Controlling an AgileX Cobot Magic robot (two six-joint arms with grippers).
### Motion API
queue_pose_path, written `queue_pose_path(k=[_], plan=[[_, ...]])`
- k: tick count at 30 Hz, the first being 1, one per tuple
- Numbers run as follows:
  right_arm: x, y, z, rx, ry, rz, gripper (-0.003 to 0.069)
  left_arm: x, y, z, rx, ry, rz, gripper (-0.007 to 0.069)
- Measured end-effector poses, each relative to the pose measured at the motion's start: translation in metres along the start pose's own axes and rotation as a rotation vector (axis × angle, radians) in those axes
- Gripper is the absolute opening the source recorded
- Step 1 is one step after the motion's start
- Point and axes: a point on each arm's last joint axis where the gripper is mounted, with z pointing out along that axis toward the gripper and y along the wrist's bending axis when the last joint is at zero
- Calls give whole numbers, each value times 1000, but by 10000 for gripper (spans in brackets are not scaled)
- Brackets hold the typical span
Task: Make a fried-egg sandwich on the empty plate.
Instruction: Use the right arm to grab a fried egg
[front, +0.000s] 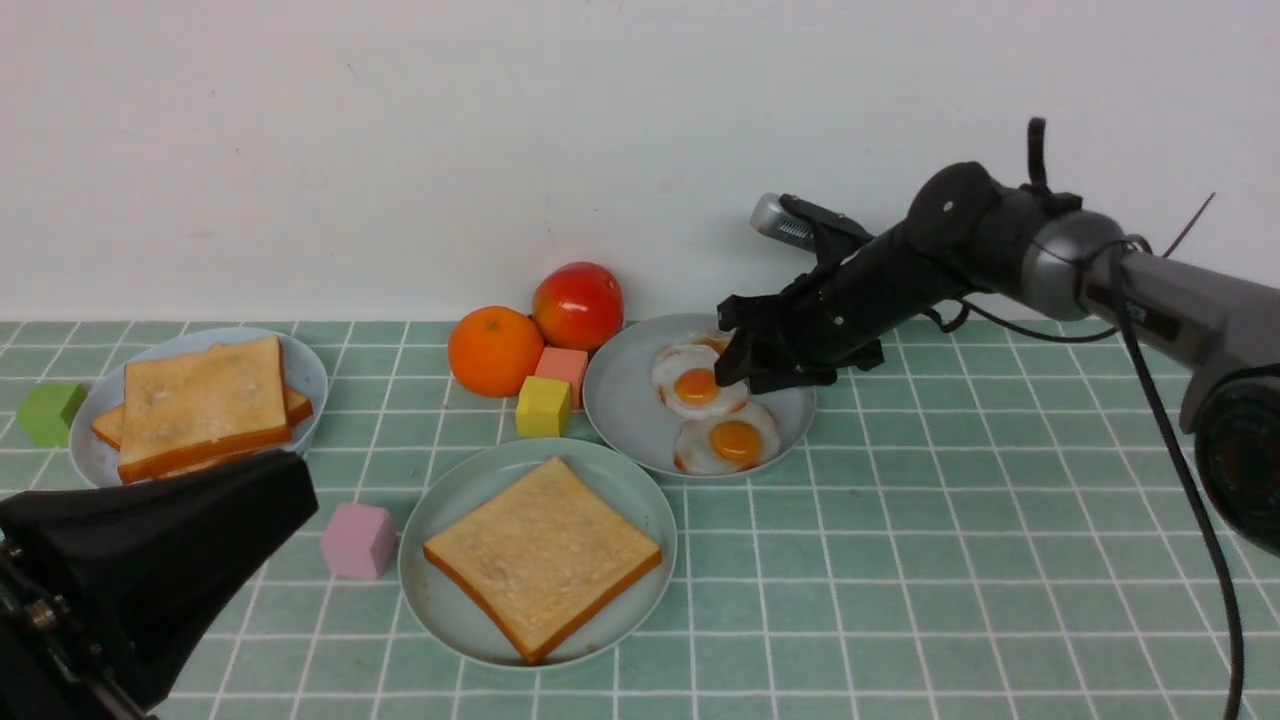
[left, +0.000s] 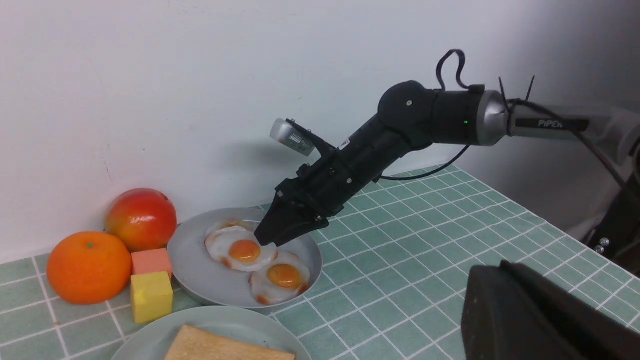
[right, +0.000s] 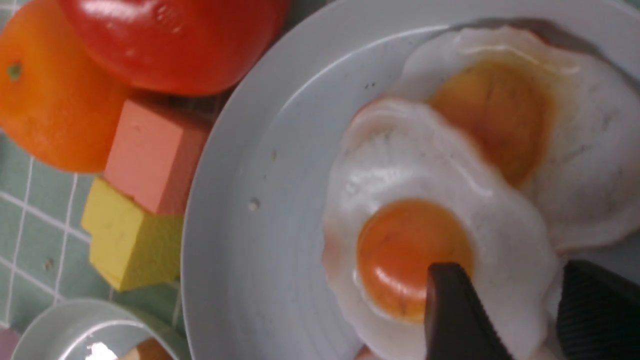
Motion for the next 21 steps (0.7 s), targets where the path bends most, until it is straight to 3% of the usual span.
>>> queue_pose_path(k=[21], plan=[[-2, -5, 10, -8, -47, 42, 313, 0, 0, 0, 0, 0, -1, -13]])
